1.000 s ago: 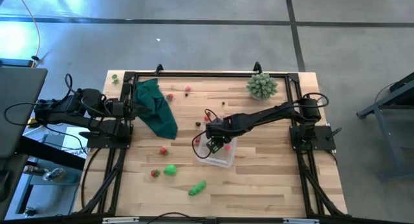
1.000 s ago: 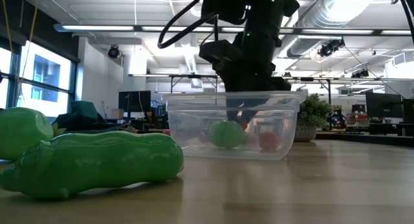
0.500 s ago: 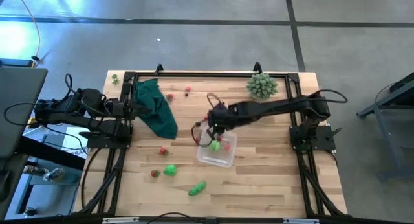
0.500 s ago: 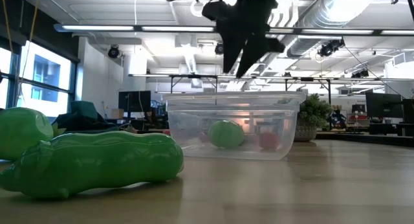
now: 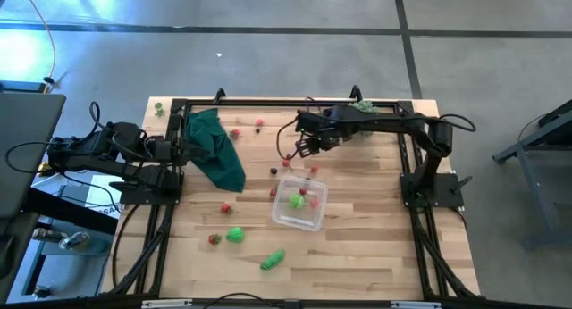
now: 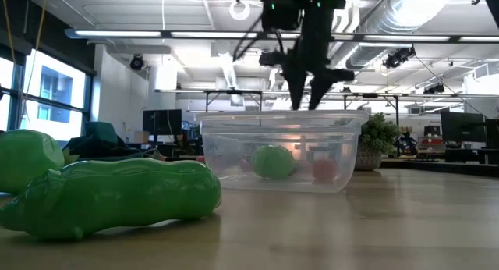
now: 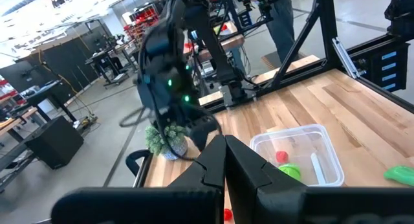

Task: Pick and placing Produce into tupperware
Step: Put the right red cherry into the container

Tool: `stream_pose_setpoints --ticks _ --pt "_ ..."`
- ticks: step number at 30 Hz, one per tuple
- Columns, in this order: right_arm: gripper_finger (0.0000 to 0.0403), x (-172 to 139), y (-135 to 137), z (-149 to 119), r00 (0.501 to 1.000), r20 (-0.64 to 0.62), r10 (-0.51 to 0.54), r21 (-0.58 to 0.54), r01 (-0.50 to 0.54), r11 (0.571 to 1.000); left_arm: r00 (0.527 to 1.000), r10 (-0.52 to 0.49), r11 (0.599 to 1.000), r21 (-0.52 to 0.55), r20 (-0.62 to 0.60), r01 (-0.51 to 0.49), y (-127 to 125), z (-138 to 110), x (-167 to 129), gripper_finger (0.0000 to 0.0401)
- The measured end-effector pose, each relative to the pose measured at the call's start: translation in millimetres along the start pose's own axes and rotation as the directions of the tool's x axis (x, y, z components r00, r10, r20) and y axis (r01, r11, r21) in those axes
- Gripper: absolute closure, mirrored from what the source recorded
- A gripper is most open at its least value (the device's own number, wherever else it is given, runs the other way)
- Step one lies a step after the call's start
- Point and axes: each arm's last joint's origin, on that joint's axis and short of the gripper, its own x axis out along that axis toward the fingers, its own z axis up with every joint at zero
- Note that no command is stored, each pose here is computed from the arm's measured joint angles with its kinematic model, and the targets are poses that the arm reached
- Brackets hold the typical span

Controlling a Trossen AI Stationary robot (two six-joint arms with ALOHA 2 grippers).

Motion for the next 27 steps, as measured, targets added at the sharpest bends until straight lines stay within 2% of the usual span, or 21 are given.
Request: stream_pose_setpoints --ticks 6,11,17,27 --pt "0.0251 33 -5 -7 0.993 -0.059 0.098 0.148 -0.088 0.985 1.000 0.000 1.000 0.000 0.000 0.000 0 0 0 0.0400" --pt "0.0251 54 -10 -14 0.989 -0.068 0.133 0.259 -0.112 0.960 1.000 0.000 1.000 0.000 0.000 0.000 0 0 0 0.0400" --pt "0.0251 68 -9 -23 0.983 -0.070 0.168 0.298 -0.140 0.944 1.000 0.000 1.000 0.000 0.000 0.000 0 0 0 0.0400" --pt "0.0251 71 -8 -30 0.993 -0.033 0.113 0.338 -0.095 0.936 1.000 -0.001 1.000 0.000 0.000 0.001 0 0 0 0.0400"
